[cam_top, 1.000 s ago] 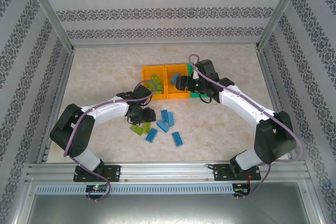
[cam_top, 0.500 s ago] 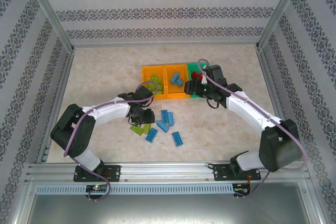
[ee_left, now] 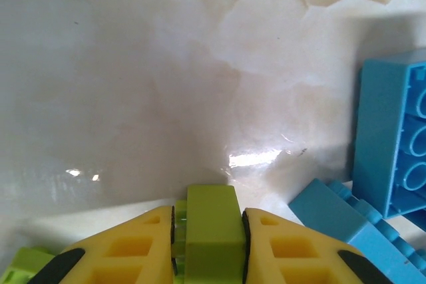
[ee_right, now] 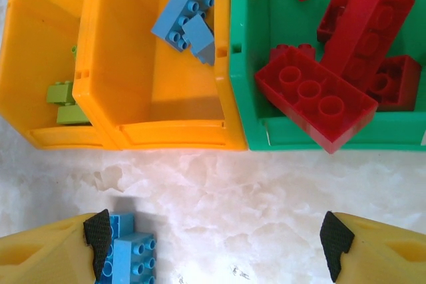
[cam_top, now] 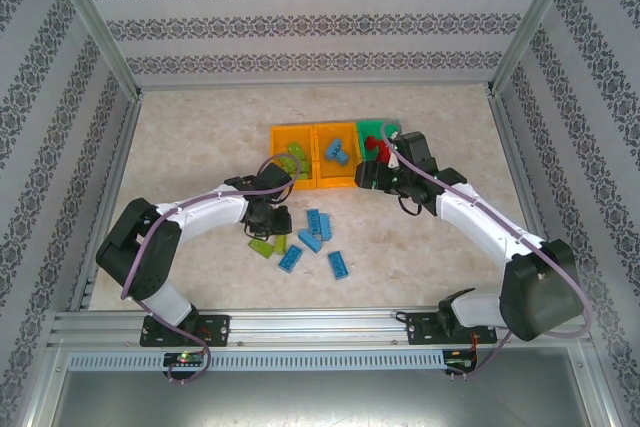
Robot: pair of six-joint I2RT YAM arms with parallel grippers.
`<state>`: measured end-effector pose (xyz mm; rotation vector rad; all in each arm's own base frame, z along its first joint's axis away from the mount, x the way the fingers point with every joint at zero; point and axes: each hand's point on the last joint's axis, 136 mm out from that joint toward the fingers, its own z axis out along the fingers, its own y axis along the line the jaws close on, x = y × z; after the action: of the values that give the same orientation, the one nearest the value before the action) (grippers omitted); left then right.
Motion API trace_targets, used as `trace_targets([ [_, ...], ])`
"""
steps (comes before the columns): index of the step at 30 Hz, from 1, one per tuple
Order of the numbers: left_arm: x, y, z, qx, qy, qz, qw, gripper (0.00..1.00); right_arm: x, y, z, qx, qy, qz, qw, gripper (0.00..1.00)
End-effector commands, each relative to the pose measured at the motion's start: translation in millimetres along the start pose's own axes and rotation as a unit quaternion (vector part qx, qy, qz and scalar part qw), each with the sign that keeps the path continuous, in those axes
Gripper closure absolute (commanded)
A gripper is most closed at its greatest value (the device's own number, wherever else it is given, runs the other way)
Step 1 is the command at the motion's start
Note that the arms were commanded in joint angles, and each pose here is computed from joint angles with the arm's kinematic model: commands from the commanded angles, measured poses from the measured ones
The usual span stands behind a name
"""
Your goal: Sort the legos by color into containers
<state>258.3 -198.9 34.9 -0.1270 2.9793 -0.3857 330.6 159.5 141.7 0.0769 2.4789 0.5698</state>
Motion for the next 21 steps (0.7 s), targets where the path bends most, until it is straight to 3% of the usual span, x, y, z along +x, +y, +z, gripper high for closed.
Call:
trace_targets([
  [1, -8.6, -2.3, -18.6, -0.021, -0.019, 0.012, 1.0, 0.74, 10.6, -12.5, -4.2, 0.017, 0.004, 0.005, 1.0, 0.15],
  [9, -50.7, -16.3, -49.3, -0.023, -0.063, 0.027, 0.997, 0.73, 48.4, 3.0, -7.0, -0.002, 0.026, -0.029, 0.999, 0.17],
  [21, -160.2, -42.8, -75.1, 0.01, -0.109, 0.039, 0.993, 0.73, 153.6, 28.1, -4.2, -0.003, 0.087, -0.144, 0.986, 0.17],
])
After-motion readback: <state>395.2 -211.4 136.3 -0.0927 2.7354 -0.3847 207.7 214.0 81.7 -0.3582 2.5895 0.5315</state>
